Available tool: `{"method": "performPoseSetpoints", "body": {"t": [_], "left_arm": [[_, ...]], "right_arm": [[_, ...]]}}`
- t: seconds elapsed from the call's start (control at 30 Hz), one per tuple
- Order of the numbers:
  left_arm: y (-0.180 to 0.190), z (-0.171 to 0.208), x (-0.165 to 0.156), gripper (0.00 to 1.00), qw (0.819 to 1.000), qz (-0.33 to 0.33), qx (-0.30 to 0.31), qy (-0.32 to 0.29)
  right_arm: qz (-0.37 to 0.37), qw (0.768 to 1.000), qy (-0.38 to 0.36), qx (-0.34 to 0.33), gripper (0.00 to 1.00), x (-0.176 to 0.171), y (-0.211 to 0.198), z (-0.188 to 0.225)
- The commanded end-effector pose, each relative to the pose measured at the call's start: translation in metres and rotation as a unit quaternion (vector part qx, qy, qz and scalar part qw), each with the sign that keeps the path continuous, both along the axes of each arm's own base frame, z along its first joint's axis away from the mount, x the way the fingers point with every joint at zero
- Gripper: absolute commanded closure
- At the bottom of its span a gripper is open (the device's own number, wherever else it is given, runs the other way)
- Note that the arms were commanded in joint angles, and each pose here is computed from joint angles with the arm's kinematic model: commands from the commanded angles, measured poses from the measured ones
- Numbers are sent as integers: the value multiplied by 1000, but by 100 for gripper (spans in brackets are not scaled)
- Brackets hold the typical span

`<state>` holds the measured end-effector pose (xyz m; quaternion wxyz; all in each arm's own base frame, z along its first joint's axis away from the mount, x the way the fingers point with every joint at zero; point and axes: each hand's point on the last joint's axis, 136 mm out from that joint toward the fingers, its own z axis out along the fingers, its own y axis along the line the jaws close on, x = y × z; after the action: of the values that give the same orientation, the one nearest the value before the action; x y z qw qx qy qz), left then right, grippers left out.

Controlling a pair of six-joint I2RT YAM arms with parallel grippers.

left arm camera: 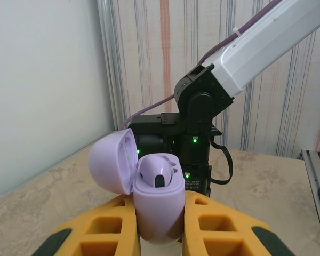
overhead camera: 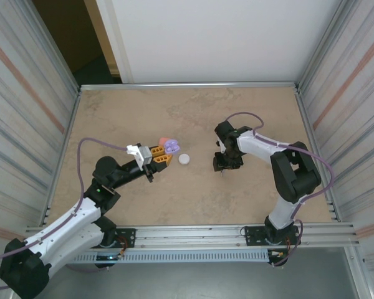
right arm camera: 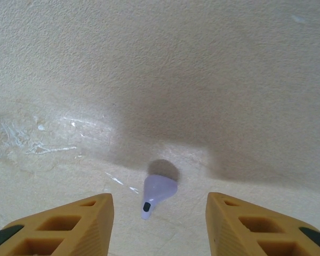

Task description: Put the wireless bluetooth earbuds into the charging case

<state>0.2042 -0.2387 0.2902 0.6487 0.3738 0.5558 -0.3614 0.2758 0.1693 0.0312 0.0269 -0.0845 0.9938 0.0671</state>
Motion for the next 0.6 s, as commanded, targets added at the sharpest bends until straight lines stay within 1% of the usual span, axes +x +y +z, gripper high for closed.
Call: {"method": "performPoseSetpoints", "body": {"t": [0.0,0.13,0.57], "left_arm": [[0,10,-2,100,1000,0,-4,-21],[0,10,-1,100,1000,1,-4,-21],[0,8,-1,100,1000,2,-1,-19]], "right_arm": [[-9,1000,7,7,54,4,4,0],[-10,1000,12,7,58,4,4,-4],[-11,1000,15,10,64,7,6,-8]]}}
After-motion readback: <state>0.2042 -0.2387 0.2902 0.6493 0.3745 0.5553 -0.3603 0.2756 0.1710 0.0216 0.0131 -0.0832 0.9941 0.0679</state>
